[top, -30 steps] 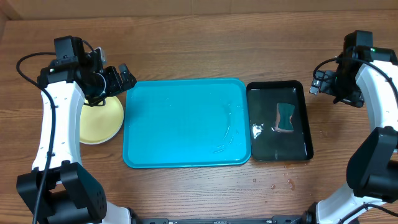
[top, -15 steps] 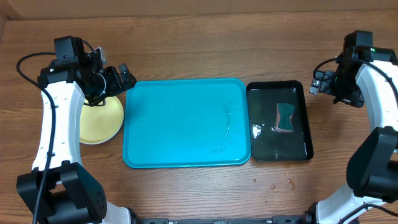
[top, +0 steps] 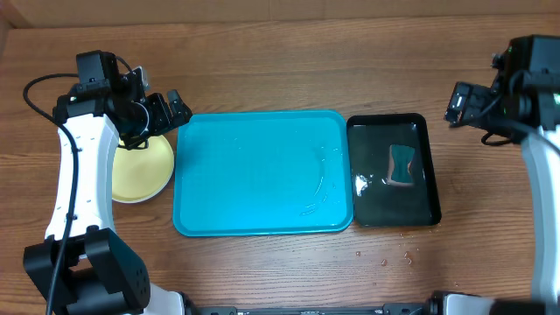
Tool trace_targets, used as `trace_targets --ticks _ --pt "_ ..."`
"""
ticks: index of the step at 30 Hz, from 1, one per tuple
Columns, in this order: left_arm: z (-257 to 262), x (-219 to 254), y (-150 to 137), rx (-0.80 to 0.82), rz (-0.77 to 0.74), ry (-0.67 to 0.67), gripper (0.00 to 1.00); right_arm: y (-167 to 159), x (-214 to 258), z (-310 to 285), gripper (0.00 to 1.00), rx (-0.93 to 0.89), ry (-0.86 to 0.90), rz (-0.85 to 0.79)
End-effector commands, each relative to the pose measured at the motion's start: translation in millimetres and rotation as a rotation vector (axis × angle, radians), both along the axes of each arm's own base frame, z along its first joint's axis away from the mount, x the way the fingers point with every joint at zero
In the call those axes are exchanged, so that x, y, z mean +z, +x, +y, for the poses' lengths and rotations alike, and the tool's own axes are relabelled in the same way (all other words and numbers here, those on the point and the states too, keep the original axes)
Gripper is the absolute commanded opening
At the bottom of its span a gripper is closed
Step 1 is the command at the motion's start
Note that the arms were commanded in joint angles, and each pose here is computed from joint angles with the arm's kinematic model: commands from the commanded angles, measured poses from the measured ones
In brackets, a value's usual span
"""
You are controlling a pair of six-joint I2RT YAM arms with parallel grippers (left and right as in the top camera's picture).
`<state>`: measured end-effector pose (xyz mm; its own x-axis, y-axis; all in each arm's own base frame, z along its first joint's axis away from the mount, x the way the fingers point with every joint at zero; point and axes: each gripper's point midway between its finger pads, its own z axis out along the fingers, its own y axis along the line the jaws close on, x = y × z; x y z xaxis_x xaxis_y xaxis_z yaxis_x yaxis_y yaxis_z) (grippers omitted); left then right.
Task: Clean dirty plates on tray and stack at the side
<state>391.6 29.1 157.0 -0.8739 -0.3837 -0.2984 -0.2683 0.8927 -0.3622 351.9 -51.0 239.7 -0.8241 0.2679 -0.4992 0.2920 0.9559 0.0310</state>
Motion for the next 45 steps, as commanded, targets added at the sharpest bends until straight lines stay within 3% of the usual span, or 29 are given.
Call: trace_targets --ticks 1,5,12,18,27,33,39,45 --pt "-4 5 2 -0.030 -0.021 -0.001 1.00 -14 43 20 1.00 0.051 -0.013 -0.130" --pt "-4 5 2 -0.029 -0.021 -0.001 1.00 -42 90 60 1.00 0.175 -0.008 -0.287" --pt "-4 5 2 -0.029 -0.021 -0.001 1.00 -97 122 83 1.00 0.271 -0.071 -0.447" --pt "-4 5 2 -0.029 -0.021 -0.001 1.00 -144 94 72 1.00 0.287 -0.103 -0.471" --pt "-4 5 2 -0.029 -0.021 -0.001 1.00 -209 32 39 1.00 0.251 -0.169 -0.317" --pt "-4 5 2 -0.029 -0.021 -0.001 1.00 -234 27 32 1.00 0.248 -0.166 -0.330" --pt "-4 5 2 -0.029 -0.021 -0.001 1.00 -226 64 35 1.00 0.238 -0.142 -0.554" --pt "-4 5 2 -0.029 -0.021 -0.001 1.00 -216 149 57 1.00 0.264 -0.009 -0.982"
